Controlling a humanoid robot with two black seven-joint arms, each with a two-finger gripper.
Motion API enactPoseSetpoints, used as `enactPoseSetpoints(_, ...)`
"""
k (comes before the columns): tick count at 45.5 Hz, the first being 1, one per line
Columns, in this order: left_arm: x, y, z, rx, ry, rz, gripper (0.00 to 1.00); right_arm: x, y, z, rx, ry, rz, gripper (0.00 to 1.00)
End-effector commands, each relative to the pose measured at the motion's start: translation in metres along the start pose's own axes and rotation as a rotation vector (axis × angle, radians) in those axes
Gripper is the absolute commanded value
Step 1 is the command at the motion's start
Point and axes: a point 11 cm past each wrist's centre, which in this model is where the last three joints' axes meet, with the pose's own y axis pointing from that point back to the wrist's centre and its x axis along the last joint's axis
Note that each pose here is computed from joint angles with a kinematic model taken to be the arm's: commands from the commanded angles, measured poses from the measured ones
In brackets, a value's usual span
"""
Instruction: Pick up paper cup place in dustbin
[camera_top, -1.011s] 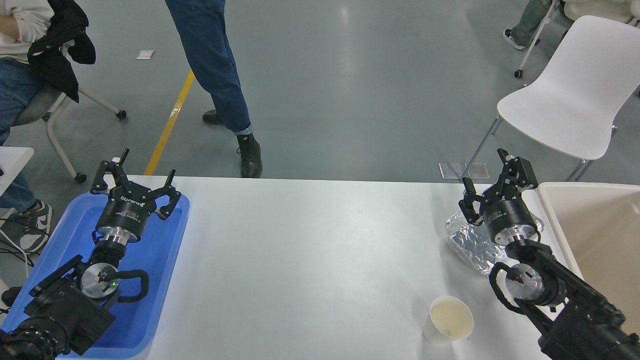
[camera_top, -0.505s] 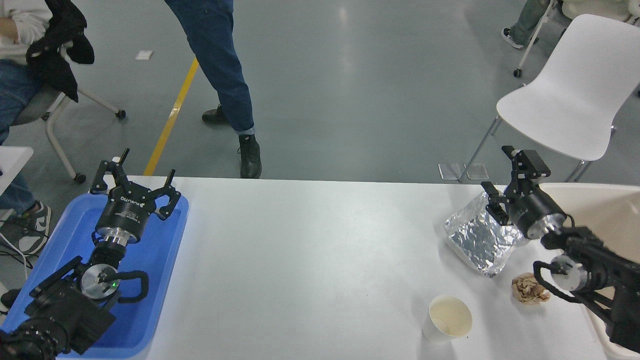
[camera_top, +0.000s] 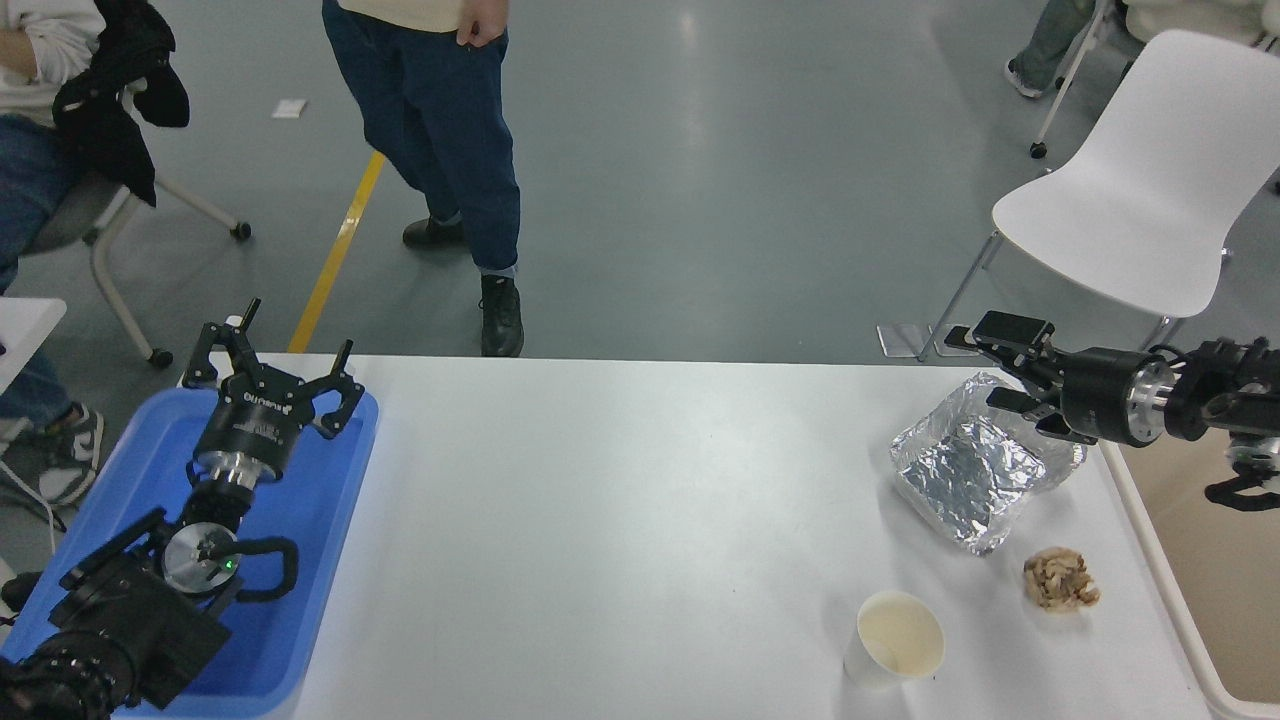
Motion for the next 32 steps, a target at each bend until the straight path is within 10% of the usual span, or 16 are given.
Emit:
enactPoseSetpoints(1, 0.0, 0.0, 0.0, 0.0, 0.0, 0.0, 1.0, 0.002, 0.046, -0.033, -0.24, 0.136, -0.316, 1.0)
enactPoseSetpoints(32, 0.001, 0.001, 0.0, 0.0, 0.0, 0.002, 1.0, -0.006, 0.101, -0.193, -0.338, 0.648, -0.359, 1.0)
